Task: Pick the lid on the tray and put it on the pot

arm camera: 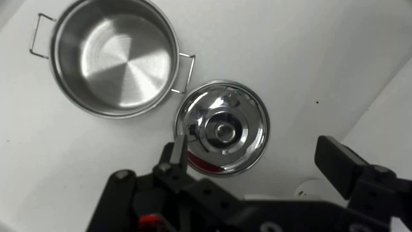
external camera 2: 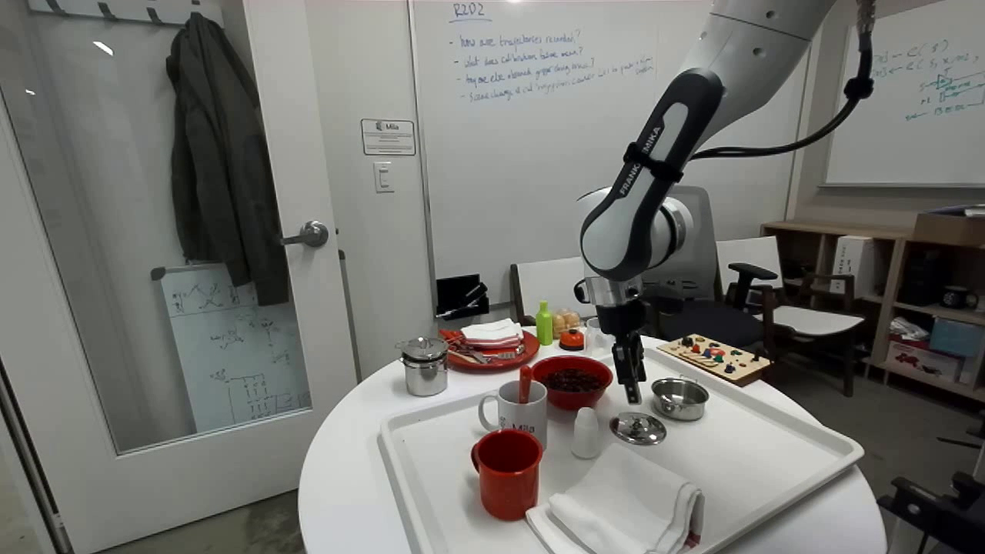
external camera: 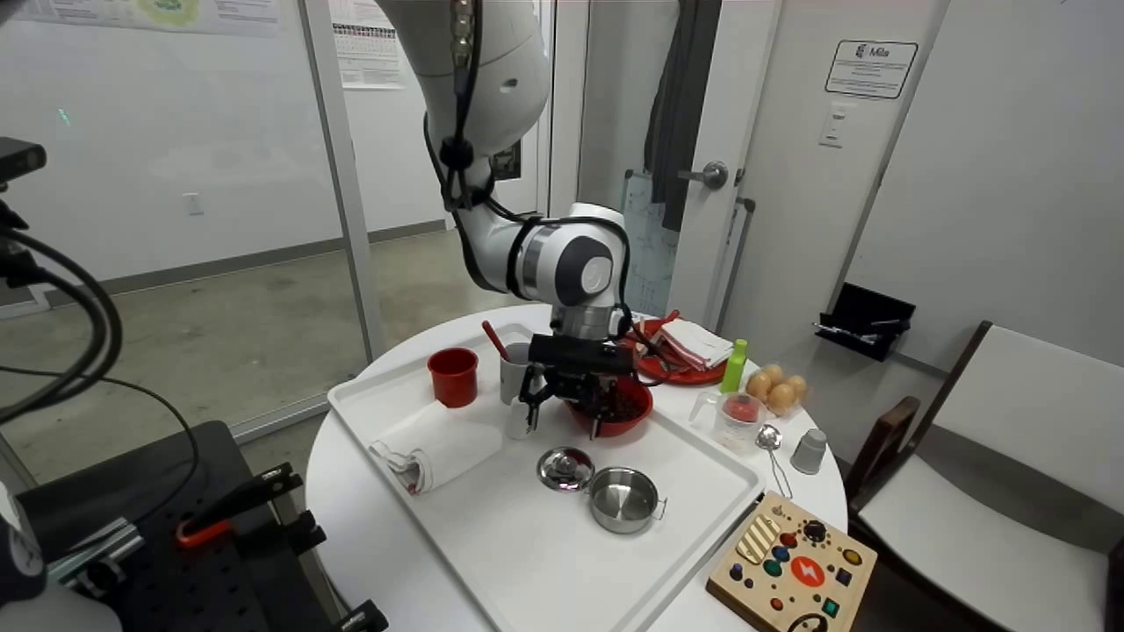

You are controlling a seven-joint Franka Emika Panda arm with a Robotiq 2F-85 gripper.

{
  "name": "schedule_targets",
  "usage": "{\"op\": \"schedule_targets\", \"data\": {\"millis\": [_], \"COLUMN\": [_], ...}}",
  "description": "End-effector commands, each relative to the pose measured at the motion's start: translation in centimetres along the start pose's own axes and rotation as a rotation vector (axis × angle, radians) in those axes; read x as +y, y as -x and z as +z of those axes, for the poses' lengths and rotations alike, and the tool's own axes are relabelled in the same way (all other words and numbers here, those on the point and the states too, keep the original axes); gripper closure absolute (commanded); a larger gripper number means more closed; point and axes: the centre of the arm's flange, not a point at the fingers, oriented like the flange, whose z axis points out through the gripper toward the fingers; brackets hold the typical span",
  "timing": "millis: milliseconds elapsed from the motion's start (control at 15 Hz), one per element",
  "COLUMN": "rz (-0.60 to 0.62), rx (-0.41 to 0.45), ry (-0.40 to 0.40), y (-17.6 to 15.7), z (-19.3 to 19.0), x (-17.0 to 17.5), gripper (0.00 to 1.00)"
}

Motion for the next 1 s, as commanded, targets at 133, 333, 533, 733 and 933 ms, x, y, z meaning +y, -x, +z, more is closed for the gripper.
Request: {"op": "schedule_targets", "data": {"millis": [133, 333, 533, 733, 933], "rz": [0.016, 0.023, 0.029, 0.033, 0.035], "rx": [-0.055, -0.066, -0.069, -0.073, -0.076], "ry": [-0.018, -0.025, -0.030, -0.034, -0.036], "y": [-2.0, -2.3, -2.6, -2.8, -3.0], "z": [2.4, 3.3, 4.1, 4.4, 4.6], "x": [0.7, 0.9, 1.0, 1.2, 1.3], "gripper": [0.00, 0.00, 0.00, 0.00, 0.04]}}
